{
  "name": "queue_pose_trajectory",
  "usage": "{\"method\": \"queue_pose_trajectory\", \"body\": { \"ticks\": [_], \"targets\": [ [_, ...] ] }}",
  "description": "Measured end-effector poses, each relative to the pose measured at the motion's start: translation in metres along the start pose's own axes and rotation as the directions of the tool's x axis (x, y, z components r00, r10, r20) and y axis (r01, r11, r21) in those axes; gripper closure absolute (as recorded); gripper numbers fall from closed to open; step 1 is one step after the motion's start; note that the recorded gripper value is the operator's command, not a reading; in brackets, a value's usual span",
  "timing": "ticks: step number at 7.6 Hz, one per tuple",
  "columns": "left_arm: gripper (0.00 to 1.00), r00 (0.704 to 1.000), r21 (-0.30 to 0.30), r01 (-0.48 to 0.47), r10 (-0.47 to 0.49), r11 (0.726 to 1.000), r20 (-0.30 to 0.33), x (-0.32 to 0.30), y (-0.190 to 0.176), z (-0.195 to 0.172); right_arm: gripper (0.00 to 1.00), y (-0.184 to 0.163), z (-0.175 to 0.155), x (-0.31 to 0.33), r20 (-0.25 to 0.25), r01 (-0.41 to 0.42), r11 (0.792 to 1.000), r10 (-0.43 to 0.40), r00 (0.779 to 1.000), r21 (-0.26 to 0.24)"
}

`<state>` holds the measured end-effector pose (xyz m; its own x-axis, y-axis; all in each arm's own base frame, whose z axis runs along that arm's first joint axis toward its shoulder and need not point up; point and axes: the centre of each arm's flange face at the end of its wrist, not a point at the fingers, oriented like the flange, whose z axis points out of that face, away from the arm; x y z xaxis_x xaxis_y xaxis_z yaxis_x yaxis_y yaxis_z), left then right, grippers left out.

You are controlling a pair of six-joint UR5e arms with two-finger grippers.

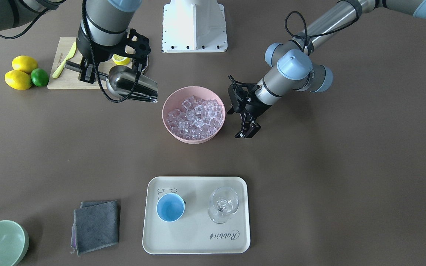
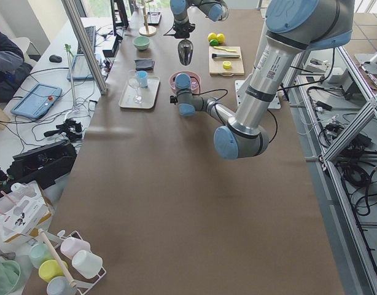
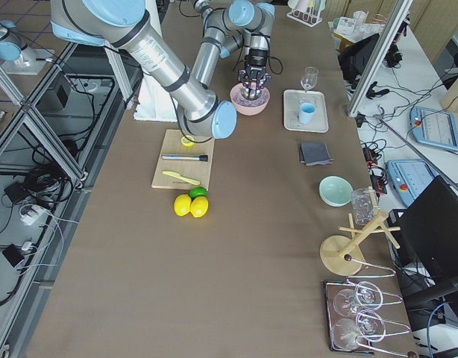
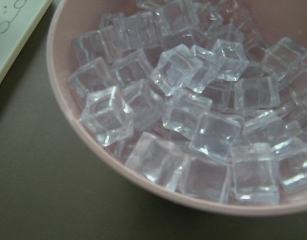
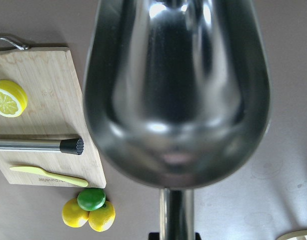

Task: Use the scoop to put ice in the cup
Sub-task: 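Lower the scoop into the ice cubes while the left gripper steadies the bowl rim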

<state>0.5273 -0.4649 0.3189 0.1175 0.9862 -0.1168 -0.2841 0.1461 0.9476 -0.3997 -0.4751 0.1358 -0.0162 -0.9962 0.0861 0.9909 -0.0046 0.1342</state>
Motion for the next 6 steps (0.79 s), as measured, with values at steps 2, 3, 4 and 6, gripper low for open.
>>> {"method": "queue_pose_trajectory", "body": {
  "ticks": [2,3,4,6],
  "targets": [
    [0.02,1.000,0.007,-0.007,0.007,1.000,-0.009,0.001,-0.005,-0.001,1.00,-0.036,0.004,0.009,0.019,0.022,0.997,-0.021,1.000,-0.077],
    [0.02,1.000,0.009,-0.006,0.006,1.000,-0.008,0.002,-0.006,-0.001,1.00,-0.047,0.009,0.010,0.024,0.032,0.994,-0.030,0.999,-0.108],
    [0.02,1.000,0.011,-0.004,0.004,1.000,-0.008,0.002,-0.008,-0.001,1.00,-0.055,0.013,0.012,0.027,0.038,0.991,-0.035,0.999,-0.132],
    [0.02,1.000,0.022,-0.011,0.011,1.000,-0.009,0.005,-0.013,-0.002,1.00,-0.072,0.015,0.019,0.044,0.037,0.985,-0.030,0.999,-0.169]
  ]
}}
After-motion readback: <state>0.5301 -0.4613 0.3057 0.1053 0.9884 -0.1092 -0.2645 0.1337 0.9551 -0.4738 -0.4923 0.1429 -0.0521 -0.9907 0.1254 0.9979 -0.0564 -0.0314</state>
